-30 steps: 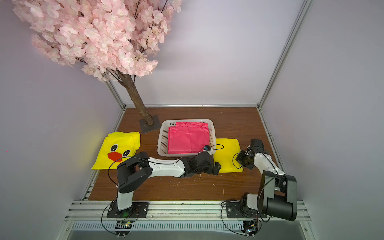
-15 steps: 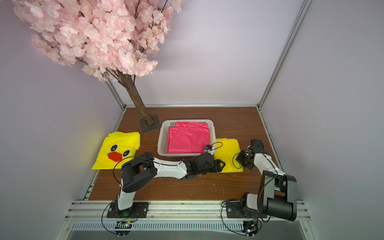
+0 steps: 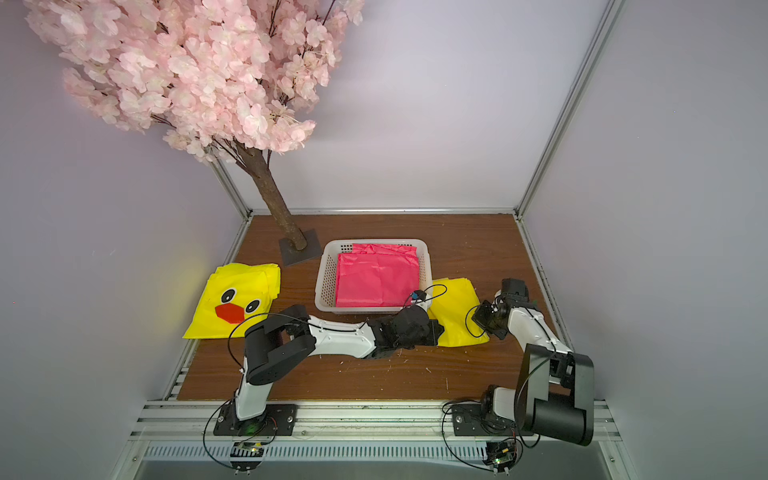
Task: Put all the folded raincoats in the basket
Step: Pick up the raincoat from the center of the board.
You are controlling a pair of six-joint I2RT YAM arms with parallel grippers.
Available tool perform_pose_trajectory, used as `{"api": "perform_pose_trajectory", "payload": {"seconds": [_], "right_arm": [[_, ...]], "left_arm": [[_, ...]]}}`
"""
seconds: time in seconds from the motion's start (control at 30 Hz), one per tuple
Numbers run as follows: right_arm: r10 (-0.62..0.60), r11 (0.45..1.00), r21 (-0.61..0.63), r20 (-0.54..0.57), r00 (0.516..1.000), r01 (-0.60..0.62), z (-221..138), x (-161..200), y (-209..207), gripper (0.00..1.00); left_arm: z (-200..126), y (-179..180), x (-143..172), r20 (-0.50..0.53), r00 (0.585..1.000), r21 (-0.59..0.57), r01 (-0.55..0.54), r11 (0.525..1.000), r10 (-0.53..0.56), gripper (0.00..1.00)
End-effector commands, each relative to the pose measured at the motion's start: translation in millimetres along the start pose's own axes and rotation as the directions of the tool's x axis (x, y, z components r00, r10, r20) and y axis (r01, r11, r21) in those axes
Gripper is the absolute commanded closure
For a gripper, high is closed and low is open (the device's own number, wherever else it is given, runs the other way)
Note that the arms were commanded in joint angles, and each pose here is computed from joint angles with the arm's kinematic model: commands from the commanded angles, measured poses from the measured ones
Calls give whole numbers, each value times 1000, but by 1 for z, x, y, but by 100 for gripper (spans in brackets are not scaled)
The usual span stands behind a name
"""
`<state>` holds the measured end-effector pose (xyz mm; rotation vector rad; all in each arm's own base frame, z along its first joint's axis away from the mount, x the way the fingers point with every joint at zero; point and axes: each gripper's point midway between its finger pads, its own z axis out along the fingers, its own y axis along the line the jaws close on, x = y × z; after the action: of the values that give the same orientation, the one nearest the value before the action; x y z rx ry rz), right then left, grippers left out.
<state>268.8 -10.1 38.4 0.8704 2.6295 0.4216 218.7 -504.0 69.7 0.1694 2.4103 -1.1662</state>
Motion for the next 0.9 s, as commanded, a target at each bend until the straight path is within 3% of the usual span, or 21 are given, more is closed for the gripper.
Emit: {"api": "perform_pose_trajectory", "payload": {"seconds": [0.0,0.33,0.87], "right_arm": [[44,998,-56,58,997,-41,-23,-14,13,100],[158,980,-163,302,940,-113,-92,-70,36,100],[278,937,-316,429,859,-146,-154,-123,67,100]], "left_arm": [[5,0,26,-107,993,-18,-52,998,50,99],[17,-88,-21,-121,981,187,-125,974,149,99],[7,-140,-136,-13,964,282,-251,926,265,99]]}}
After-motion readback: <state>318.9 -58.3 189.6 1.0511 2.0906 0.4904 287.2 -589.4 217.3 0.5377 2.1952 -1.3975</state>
